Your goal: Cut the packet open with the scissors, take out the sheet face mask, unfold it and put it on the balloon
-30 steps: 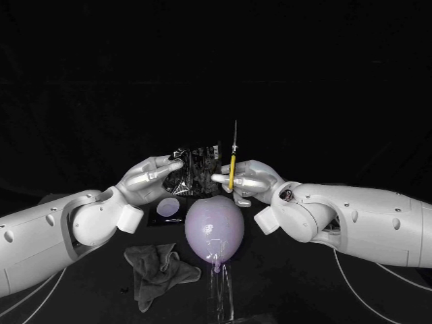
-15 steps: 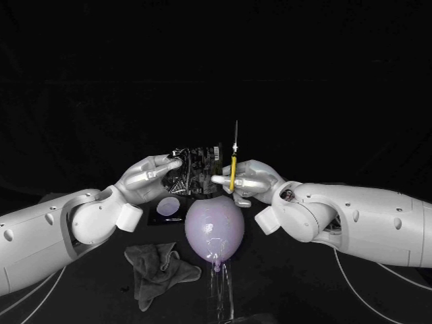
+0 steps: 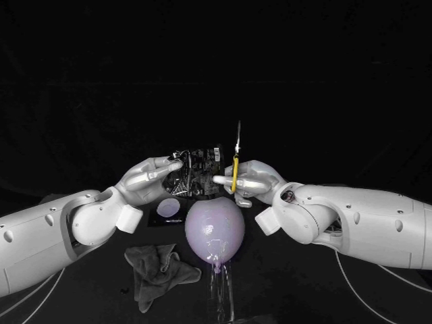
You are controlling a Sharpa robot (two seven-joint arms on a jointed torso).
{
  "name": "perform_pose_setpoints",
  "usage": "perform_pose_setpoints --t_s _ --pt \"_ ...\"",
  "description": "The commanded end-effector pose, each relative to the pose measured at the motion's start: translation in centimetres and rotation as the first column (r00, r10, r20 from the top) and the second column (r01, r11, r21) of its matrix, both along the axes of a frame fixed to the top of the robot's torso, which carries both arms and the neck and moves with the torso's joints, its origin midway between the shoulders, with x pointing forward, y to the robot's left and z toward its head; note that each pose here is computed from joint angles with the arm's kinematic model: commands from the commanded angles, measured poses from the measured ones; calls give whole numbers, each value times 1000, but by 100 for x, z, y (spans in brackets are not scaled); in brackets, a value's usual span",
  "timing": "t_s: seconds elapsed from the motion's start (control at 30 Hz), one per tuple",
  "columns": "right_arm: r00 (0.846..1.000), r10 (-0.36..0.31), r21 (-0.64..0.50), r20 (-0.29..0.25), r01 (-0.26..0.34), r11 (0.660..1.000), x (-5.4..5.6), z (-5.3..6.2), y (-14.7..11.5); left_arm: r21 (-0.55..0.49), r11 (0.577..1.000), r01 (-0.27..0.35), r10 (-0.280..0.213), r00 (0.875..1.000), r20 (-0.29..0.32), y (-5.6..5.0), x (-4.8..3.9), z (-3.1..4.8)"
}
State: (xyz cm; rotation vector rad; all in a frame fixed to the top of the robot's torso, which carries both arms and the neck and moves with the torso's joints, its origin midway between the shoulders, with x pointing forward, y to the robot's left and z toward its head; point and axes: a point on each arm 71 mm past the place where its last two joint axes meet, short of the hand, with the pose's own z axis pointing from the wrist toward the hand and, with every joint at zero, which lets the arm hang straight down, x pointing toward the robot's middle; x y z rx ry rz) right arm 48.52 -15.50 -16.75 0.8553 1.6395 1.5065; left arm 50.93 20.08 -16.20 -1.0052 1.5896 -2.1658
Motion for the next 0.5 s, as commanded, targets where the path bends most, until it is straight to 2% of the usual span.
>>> perform_pose_setpoints --t_s 0.03,0.5 --pt "999 -13 -4 41 13 1000 -2 34 4 23 1000 -16 16 1000 -12 -11 7 -10" --pt "995 -90 -21 49 91 996 15 36 -72 74 995 -66 68 997 -29 10 34 -46"
